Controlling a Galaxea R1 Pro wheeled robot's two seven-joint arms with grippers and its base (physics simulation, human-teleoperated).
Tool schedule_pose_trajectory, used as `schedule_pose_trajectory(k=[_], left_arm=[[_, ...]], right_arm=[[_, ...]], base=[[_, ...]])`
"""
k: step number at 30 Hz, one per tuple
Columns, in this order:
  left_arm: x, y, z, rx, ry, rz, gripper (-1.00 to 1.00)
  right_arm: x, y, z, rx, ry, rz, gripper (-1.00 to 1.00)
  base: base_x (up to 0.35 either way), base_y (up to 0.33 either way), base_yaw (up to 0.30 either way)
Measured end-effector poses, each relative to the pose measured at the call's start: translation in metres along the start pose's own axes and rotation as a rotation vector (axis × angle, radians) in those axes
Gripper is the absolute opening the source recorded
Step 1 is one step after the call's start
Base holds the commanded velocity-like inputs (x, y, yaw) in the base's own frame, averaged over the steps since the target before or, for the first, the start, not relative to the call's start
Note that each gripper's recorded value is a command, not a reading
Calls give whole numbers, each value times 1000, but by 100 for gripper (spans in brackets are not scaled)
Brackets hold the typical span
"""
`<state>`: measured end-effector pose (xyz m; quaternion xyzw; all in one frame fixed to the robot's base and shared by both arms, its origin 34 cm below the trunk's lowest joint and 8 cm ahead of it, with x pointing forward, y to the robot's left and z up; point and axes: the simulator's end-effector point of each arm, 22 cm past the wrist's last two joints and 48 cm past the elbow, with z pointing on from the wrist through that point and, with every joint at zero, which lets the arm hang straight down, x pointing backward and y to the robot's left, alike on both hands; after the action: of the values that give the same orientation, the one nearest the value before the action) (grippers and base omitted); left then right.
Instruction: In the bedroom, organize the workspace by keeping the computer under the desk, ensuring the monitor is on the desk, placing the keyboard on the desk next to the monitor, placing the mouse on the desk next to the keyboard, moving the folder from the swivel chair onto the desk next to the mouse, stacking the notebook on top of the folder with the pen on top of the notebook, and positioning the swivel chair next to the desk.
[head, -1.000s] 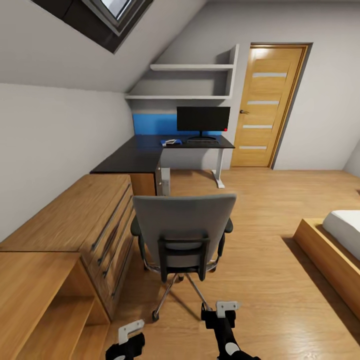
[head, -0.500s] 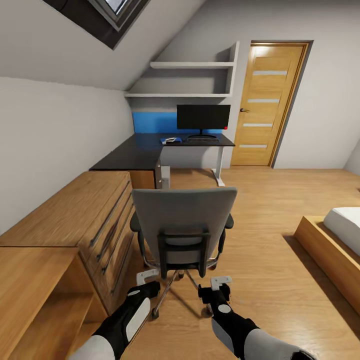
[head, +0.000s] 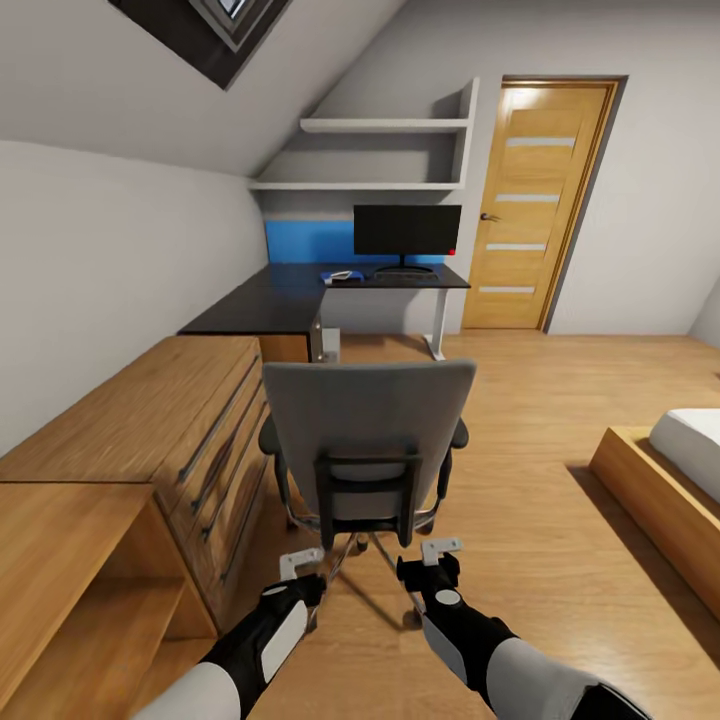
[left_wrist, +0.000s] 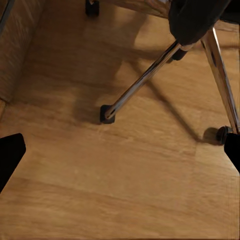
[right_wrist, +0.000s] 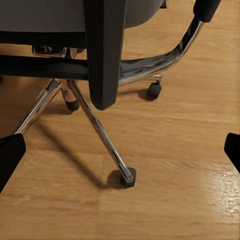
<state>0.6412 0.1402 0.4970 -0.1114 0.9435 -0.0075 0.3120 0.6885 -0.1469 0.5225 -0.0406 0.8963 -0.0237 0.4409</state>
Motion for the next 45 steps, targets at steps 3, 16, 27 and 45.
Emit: schedule_pose_trajectory(k=[3, 16, 27, 45], left_arm=[[4, 4, 6, -8, -26, -11, 100], [-28, -16, 11, 40, -155, -29, 100], [11, -3, 34, 17, -113, -12, 100], [43, 2, 61, 13, -110, -3, 100]], right_arm=[[3, 1, 3, -1, -4, 1, 100], [18, 9, 19, -50, -6, 74, 100], [34, 9, 30, -58, -26, 115, 100], [63, 4, 46, -40, -95, 120, 100]], base=[[0, 0, 0], [0, 0, 0], [0, 0, 0], [0, 0, 0]])
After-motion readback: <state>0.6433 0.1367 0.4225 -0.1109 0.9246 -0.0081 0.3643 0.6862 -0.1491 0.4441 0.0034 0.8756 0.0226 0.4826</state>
